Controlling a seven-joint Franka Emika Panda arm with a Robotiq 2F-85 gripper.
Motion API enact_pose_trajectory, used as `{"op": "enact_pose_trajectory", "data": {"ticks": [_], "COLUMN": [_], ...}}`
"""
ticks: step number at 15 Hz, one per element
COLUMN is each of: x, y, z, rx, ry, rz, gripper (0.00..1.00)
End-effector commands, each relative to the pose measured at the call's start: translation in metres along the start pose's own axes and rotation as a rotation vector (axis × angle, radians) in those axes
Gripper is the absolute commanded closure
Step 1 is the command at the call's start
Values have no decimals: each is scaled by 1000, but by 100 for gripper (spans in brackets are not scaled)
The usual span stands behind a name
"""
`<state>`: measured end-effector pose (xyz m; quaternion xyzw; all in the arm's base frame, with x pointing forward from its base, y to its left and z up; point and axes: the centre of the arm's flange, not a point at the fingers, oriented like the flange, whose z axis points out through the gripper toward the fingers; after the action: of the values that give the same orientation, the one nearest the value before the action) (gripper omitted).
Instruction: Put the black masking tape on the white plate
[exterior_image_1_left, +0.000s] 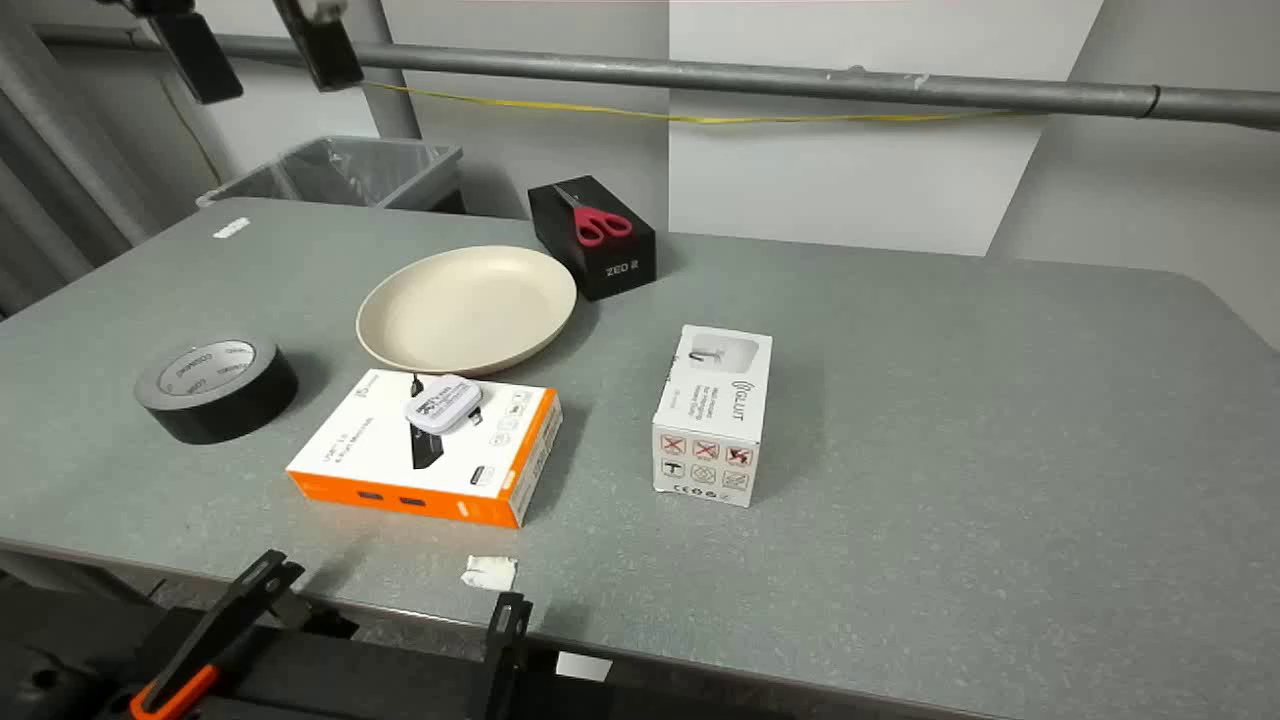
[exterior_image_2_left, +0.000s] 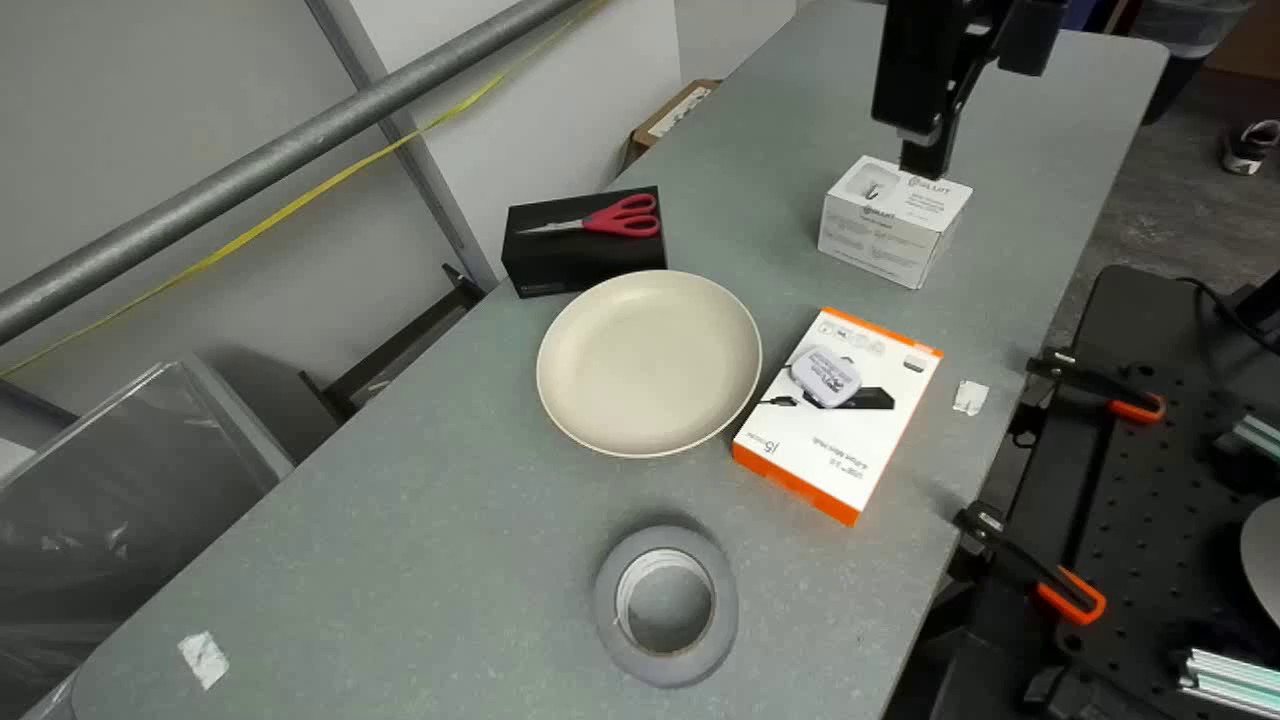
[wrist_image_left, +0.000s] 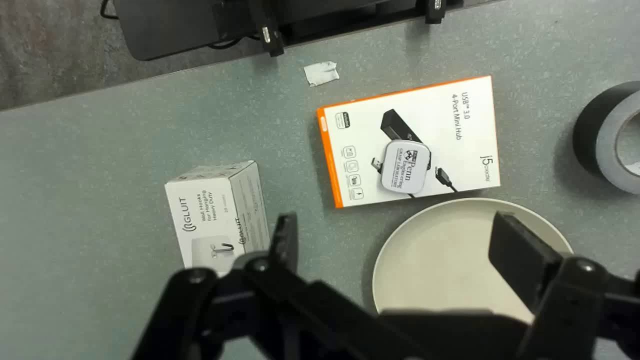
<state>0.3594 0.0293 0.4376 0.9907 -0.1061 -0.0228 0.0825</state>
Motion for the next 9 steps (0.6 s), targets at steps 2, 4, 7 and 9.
{"op": "enact_pose_trajectory", "data": {"ticks": [2,4,7,9], "x": [0,-2,7,15], "y": [0,1,-9,-37], "z": [0,0,3,13], "rx": [0,0,52,95], "ry": [0,8,18,30], "rz": [0,-19,-62,-124], "gripper": [0,0,0,0]}}
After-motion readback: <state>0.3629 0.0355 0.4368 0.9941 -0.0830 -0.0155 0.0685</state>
